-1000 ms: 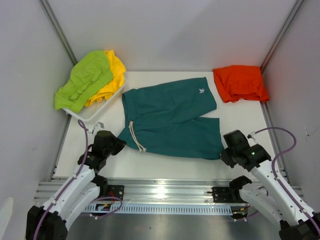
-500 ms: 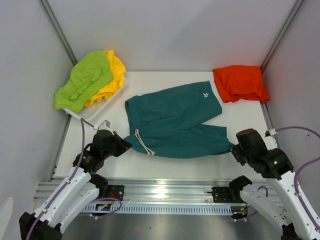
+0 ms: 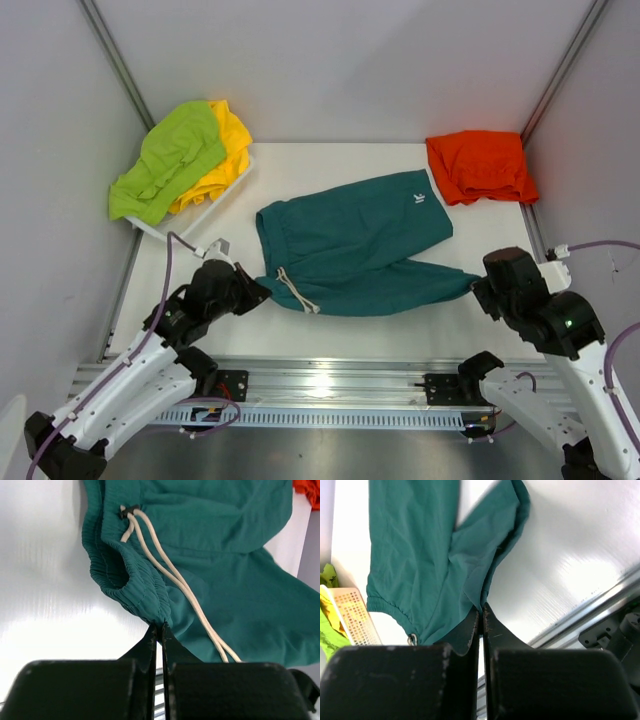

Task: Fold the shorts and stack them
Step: Fold the shorts

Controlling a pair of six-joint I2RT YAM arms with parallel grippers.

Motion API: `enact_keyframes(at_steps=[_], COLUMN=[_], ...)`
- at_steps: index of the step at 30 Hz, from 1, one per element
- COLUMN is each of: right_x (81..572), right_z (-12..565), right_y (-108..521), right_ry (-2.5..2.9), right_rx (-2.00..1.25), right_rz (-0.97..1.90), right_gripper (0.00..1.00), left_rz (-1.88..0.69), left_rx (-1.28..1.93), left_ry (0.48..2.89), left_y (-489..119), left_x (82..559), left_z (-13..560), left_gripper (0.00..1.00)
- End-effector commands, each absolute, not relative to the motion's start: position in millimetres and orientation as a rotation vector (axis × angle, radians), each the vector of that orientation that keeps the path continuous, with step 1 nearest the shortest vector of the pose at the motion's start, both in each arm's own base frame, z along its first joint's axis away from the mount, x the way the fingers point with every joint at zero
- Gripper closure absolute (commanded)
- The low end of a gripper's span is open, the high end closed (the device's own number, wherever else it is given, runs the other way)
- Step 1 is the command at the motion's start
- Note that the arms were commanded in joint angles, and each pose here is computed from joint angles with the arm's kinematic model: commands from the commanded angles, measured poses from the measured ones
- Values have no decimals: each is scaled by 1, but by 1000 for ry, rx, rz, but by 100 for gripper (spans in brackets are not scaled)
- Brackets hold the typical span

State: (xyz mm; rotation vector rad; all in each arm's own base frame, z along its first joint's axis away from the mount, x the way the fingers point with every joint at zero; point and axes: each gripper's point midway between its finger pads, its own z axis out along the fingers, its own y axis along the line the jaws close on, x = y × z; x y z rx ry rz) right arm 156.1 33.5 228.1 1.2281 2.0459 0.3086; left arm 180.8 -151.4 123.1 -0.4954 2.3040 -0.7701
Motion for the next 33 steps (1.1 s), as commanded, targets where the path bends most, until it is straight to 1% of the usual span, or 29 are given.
enact_keyframes(at_steps=[1, 2, 3, 4, 5, 7, 10, 14, 18, 23, 26, 29, 33], right_x=[166, 177, 180, 187, 192, 209, 235, 266, 296, 340, 359, 379, 393], right_z=[255, 265, 267, 273, 277, 285, 291, 292, 298, 301, 306, 298, 300], right_y=[15, 16, 16, 16, 15, 12, 20, 15, 17, 25, 29, 31, 31], right_ry=[1982, 1963, 1959, 1949, 1933, 1904, 1907, 1922, 1923, 1929, 1927, 1954, 1947], right_rx=[1183, 1167, 1167, 1148, 1141, 1134, 1092, 1096, 1070, 1013, 979, 987, 1003], right_rz=[180, 169, 160, 155, 145, 129, 189, 217, 228, 262, 280, 264, 252], right_gripper=[100, 100, 100, 100, 100, 100, 100, 100, 100, 100, 100, 100, 100], left_rz=[-706, -614, -598, -545, -506, -500, -526, -613, -587, -537, -533, -547, -570], left_rx=[-535, -564, -575, -608, -620, -635, -702, -722, -744, -785, -808, -828, -859], left_ry=[2202, 2222, 2241, 2216, 2228, 2194, 2138, 2018, 2017, 2091, 2065, 2001, 1974], left_y=[-142, -133, -133, -124, -121, -116, -108, -105, -102, -106, -104, -100, -92], left_x=[202, 206, 207, 211, 213, 220, 228, 242, 256, 282, 295, 303, 311], left_z=[171, 171, 166, 181, 179, 192, 203, 224, 227, 213, 218, 231, 240], left_gripper=[100, 100, 100, 100, 100, 100, 100, 100, 100, 100, 100, 100, 100])
